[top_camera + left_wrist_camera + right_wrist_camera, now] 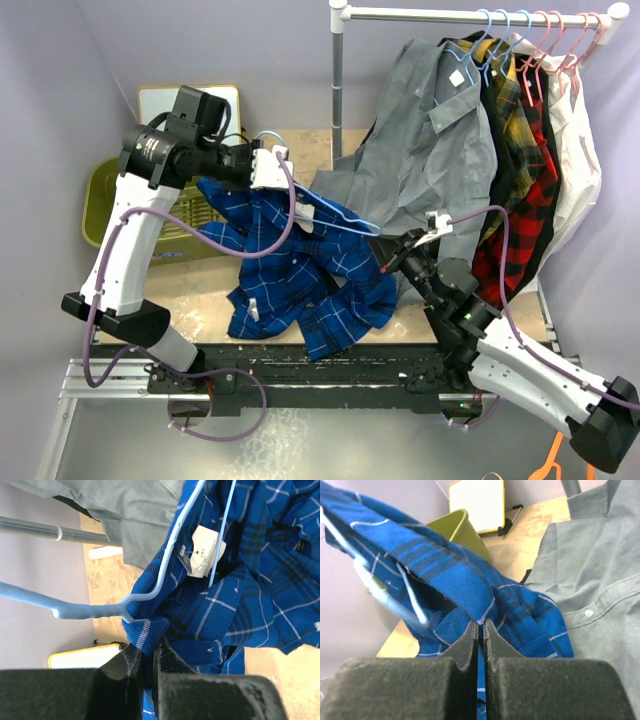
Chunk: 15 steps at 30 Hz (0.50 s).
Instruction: Place the shirt on the hanger
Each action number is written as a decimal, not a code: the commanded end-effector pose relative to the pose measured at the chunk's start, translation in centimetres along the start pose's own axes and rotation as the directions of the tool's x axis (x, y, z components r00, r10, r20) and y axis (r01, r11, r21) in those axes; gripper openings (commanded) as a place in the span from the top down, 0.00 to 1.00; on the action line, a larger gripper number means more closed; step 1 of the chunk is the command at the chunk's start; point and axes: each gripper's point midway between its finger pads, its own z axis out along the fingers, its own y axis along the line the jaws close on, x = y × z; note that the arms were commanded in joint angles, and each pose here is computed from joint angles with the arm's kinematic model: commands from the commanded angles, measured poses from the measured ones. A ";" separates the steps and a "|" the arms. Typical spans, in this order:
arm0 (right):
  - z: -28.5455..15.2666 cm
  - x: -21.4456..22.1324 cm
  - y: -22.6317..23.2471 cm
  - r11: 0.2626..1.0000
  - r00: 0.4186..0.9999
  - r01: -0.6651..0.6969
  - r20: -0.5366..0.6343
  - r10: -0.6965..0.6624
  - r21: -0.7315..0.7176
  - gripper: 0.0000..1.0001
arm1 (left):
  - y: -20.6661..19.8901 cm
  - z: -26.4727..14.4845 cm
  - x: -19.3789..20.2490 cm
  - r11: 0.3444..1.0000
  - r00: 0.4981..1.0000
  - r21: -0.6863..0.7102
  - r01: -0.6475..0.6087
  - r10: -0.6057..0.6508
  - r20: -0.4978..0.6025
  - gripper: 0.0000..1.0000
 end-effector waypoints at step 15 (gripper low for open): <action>-1.2 -2.8 0.2 0.989 0.965 0.144 -0.226 -0.134 0.032 1.00 | 7.8 -3.4 4.2 0.920 0.925 -0.295 -0.259 0.148 -0.350 1.00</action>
